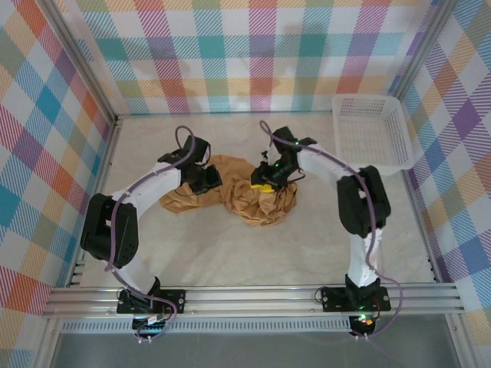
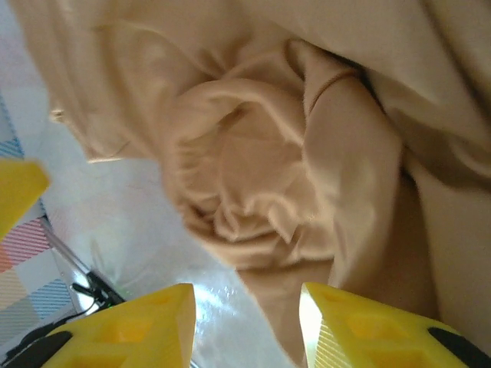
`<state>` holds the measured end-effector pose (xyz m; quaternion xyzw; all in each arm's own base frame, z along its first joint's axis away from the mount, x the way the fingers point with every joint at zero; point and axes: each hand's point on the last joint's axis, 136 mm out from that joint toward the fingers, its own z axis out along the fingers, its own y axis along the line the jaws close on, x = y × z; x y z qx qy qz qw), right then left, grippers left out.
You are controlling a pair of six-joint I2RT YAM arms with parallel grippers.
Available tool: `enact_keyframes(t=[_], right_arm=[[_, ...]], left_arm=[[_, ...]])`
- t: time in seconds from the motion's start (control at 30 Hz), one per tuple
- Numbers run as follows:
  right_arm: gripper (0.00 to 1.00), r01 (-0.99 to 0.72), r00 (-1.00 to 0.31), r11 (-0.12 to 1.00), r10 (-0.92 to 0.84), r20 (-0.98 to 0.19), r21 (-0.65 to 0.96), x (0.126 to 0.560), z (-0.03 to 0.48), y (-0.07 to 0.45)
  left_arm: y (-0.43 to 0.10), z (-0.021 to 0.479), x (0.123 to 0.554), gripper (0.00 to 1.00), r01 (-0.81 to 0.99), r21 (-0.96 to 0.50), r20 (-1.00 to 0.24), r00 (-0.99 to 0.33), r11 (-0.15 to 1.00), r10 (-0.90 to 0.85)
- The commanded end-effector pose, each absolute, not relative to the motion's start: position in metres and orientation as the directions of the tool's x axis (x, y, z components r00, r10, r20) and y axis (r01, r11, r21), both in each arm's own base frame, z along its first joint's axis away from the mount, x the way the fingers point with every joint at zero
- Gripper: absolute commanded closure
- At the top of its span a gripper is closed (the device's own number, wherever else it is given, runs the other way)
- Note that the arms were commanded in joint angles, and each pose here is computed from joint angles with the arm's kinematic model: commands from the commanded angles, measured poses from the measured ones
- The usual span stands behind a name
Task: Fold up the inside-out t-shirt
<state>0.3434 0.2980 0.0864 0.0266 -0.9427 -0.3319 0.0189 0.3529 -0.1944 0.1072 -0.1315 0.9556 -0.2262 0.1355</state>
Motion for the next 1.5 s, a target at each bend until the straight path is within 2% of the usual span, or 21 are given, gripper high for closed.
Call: enact_keyframes(t=[0.0,0.2,0.23,0.33,0.4,0.67,0.8,1.0,1.17,1.33,1.47], right_arm=[[0.63,0.005,-0.999,0.759,-0.017,0.027,0.651,0.355,0.084,0.317],[0.63,0.102,-0.994,0.779,0.062,0.085,0.618,0.353,0.044,0.321],[0.67,0.11,-0.994,0.78,0.074,0.085,0.616,0.353,0.041,0.321],[0.9,0.115,-0.993,0.776,0.086,0.077,0.62,0.354,0.04,0.32],[0.99,0.109,-0.994,0.776,0.082,0.072,0.621,0.352,0.043,0.319],[1.0,0.086,-0.996,0.775,0.06,0.062,0.626,0.341,0.051,0.315],[1.0,0.08,-0.997,0.773,0.057,0.056,0.629,0.336,0.054,0.313],[1.0,0.022,-0.999,0.817,0.043,-0.022,0.576,0.328,0.068,0.293],[1.0,-0.016,-0.996,0.853,0.03,-0.08,0.522,0.324,0.079,0.278],[1.0,-0.026,-0.991,0.903,0.033,-0.13,0.428,0.329,0.078,0.258],[1.0,-0.047,-0.984,0.928,0.022,-0.179,0.369,0.336,0.079,0.246]], left_arm=[[-0.218,0.099,0.344,0.81,-0.201,-0.546,-0.129,-0.939,0.813,-0.319],[-0.242,0.091,0.352,0.79,-0.194,-0.59,-0.1,-0.946,0.784,-0.309],[-0.246,0.089,0.353,0.78,-0.191,-0.59,-0.098,-0.947,0.784,-0.305],[-0.252,0.079,0.36,0.78,-0.196,-0.583,-0.092,-0.948,0.789,-0.304],[-0.254,0.071,0.366,0.78,-0.203,-0.573,-0.085,-0.949,0.794,-0.304],[-0.271,0.061,0.378,0.81,-0.202,-0.573,-0.071,-0.953,0.794,-0.294],[-0.263,0.062,0.38,1.0,-0.21,-0.528,-0.088,-0.95,0.823,-0.299],[-0.251,0.118,0.397,1.0,-0.145,-0.457,-0.211,-0.941,0.877,-0.266],[-0.252,0.179,0.407,1.0,-0.086,-0.483,-0.296,-0.92,0.871,-0.255],[-0.259,0.207,0.392,1.0,-0.06,-0.579,-0.284,-0.92,0.813,-0.271],[-0.263,0.206,0.379,1.0,-0.085,-0.666,-0.223,-0.926,0.741,-0.306]])
